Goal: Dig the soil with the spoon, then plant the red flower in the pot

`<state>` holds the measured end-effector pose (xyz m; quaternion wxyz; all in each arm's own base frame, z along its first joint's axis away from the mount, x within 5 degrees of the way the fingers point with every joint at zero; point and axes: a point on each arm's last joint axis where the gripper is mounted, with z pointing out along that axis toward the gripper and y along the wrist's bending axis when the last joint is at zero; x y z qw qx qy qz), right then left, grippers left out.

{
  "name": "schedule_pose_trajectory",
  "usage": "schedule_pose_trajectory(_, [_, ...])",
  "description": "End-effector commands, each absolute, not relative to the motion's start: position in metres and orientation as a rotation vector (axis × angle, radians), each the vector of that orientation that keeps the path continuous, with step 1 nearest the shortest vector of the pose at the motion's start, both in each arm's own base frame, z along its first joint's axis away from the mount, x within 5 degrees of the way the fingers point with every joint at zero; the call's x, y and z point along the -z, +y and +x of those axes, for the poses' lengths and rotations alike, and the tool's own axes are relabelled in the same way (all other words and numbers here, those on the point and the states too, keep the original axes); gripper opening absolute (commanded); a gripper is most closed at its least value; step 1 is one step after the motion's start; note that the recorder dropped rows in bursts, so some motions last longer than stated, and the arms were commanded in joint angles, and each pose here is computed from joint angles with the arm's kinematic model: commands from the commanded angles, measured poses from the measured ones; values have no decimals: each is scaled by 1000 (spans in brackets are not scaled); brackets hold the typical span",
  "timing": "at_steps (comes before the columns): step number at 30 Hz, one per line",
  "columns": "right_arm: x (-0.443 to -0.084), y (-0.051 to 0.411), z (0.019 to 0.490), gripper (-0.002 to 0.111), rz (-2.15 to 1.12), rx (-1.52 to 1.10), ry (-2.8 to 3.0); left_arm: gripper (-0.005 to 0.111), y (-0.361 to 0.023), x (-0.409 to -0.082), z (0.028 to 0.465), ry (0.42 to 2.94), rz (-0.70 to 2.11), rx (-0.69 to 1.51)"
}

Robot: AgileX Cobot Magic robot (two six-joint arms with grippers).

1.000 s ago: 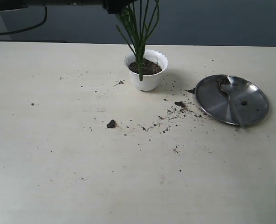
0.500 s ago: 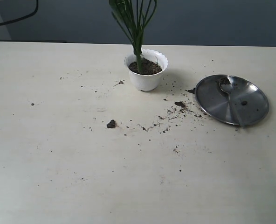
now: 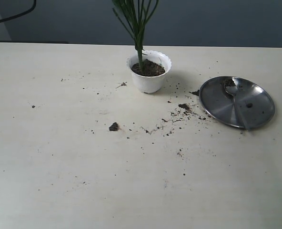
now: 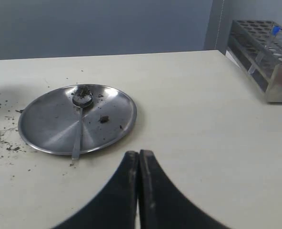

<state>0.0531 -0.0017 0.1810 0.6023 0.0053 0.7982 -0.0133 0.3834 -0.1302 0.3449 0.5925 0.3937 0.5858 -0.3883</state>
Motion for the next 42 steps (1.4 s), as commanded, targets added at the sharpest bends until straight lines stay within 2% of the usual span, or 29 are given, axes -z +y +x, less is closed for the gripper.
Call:
schedule_pose_trajectory(1, [-181, -2, 53, 0, 18, 34, 1843, 0, -133, -335, 387, 1295, 973, 928])
schedule_pose_trajectory(10, [-181, -2, 53, 0, 19, 33, 1843, 0, -129, -317, 404, 1211, 1058, 834])
schedule_pose_trajectory(19, [-181, -2, 53, 0, 19, 33, 1843, 0, -134, -300, 444, 1190, 1062, 815])
schedule_pose_trajectory(24, [-181, -2, 53, 0, 19, 33, 1843, 0, -134, -308, 468, 1160, 1054, 727])
schedule_pose_trajectory(31, [-181, -2, 53, 0, 19, 33, 1843, 0, -141, -277, 489, 1187, 1048, 742])
schedule_pose_trajectory(42, [-181, -2, 53, 0, 19, 33, 1843, 0, -143, -276, 485, 1129, 1085, 811])
